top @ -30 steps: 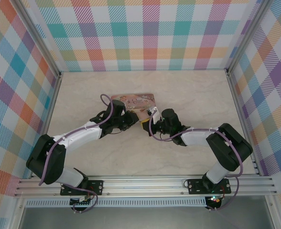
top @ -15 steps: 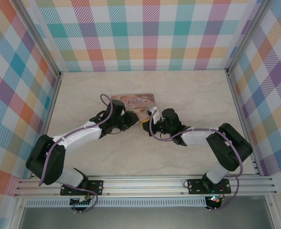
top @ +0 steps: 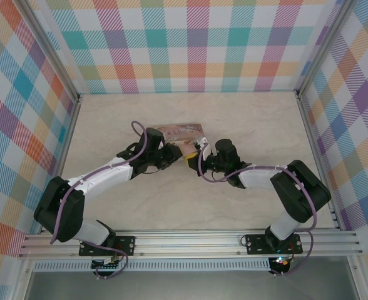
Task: Unlock the padlock with the key
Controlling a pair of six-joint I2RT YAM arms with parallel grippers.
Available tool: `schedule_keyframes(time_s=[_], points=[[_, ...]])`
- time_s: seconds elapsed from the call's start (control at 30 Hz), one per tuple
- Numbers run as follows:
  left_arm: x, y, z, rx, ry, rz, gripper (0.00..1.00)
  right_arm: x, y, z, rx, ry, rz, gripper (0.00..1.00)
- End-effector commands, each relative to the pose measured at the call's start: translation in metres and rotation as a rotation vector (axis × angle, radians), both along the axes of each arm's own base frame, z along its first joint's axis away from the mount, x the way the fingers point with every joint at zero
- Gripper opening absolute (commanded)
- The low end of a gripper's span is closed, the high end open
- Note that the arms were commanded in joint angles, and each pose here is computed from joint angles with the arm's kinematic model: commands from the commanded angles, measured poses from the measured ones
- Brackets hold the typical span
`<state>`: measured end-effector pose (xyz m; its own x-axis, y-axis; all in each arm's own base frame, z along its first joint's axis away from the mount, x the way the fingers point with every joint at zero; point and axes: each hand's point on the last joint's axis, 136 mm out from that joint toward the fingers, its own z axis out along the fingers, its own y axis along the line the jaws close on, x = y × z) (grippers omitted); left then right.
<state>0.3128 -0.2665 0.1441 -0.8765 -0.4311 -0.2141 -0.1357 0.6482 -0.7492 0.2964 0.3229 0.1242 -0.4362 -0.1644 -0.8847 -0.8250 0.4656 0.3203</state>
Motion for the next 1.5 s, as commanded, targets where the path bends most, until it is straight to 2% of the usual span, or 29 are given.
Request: schedule_keyframes(time_s=[0.0, 0.33, 0.7, 0.97, 1.47], points=[[-0.01, -0.018, 0.024, -0.073, -0.018, -0.094, 0.12, 0.006, 0.013, 0.031, 0.067, -0.113, 0.062, 0.0], [-0.009, -0.02, 0.025, -0.075, -0.02, -0.1, 0.12, 0.003, 0.008, 0.02, 0.062, -0.09, 0.042, 0.0], [-0.009, -0.023, 0.02, -0.08, -0.007, -0.113, 0.12, 0.014, 0.018, 0.039, 0.106, -0.12, 0.046, 0.0], [-0.006, -0.024, 0.003, -0.067, 0.013, -0.104, 0.11, 0.017, 0.024, 0.044, 0.138, -0.107, 0.053, 0.0], [0.008, -0.036, -0.027, -0.076, 0.039, -0.109, 0.12, 0.025, 0.021, -0.009, 0.118, 0.026, -0.025, 0.0]])
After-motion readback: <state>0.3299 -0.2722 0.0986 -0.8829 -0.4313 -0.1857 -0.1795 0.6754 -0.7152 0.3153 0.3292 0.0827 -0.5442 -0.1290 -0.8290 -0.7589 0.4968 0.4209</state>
